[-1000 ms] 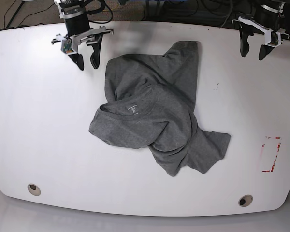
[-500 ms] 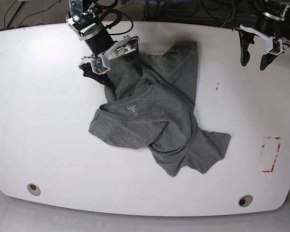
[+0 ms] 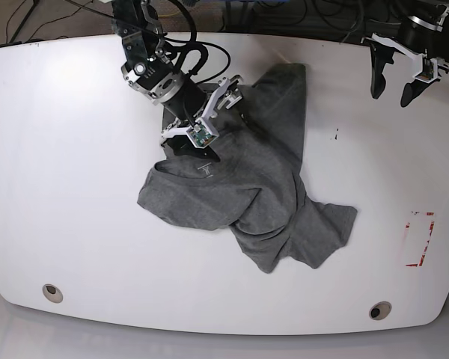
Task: Layout the t-shirt on the table in an organized manner, then fold the t-shirt properly
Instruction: 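Move the right gripper down onto the crumpled grey t-shirt, then close the right gripper on the t-shirt fabric near the collar, then lower the left gripper onto the t-shirt and pinch its edge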
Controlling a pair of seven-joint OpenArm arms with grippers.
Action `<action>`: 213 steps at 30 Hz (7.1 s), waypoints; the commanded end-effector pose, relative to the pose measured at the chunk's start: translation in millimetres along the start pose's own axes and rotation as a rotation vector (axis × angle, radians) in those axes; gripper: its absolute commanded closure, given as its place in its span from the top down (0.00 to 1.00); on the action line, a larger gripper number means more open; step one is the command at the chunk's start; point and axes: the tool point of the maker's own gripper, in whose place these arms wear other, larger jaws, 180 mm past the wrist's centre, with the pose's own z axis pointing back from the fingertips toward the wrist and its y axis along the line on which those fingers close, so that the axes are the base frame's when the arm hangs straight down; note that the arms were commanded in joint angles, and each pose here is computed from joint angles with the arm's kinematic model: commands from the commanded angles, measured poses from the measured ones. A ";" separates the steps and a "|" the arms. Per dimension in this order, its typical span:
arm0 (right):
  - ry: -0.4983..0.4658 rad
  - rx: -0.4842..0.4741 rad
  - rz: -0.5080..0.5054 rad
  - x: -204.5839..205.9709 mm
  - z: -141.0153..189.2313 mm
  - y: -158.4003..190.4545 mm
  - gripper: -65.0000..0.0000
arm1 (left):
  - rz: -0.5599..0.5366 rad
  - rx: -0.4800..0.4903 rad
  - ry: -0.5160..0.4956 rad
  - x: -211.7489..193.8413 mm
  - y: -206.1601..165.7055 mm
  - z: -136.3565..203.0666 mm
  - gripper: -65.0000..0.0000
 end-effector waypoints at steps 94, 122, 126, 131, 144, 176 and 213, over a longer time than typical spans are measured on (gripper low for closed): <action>-0.038 0.058 0.079 27.1 -38.6 -3.5 0.08 | -0.012 -0.134 0.196 -31.6 -31.4 -12.4 0.54; -0.017 0.069 0.000 3.3 -59.1 -1.4 0.23 | -0.074 -0.117 0.225 -35.6 -26.5 -15.7 0.54; -0.016 0.064 0.000 3.9 -59.5 -4.2 0.00 | -0.074 -0.117 0.225 -35.6 -26.5 -15.7 0.54; -0.045 0.060 0.017 15.3 -55.7 -5.4 0.01 | -0.075 -0.120 0.224 -35.5 -27.4 -16.4 0.54; -0.175 -0.002 0.101 86.9 -23.5 -16.4 0.00 | -0.041 -0.244 0.216 -38.8 -71.8 -26.0 0.54; -0.190 -0.013 0.145 94.8 -16.4 -21.1 0.00 | 0.097 -0.283 0.394 -101.3 -121.7 -63.2 0.55; -0.197 -0.015 0.141 97.1 -16.1 -22.7 0.00 | 0.054 -0.397 0.485 -109.4 -158.2 -68.0 0.00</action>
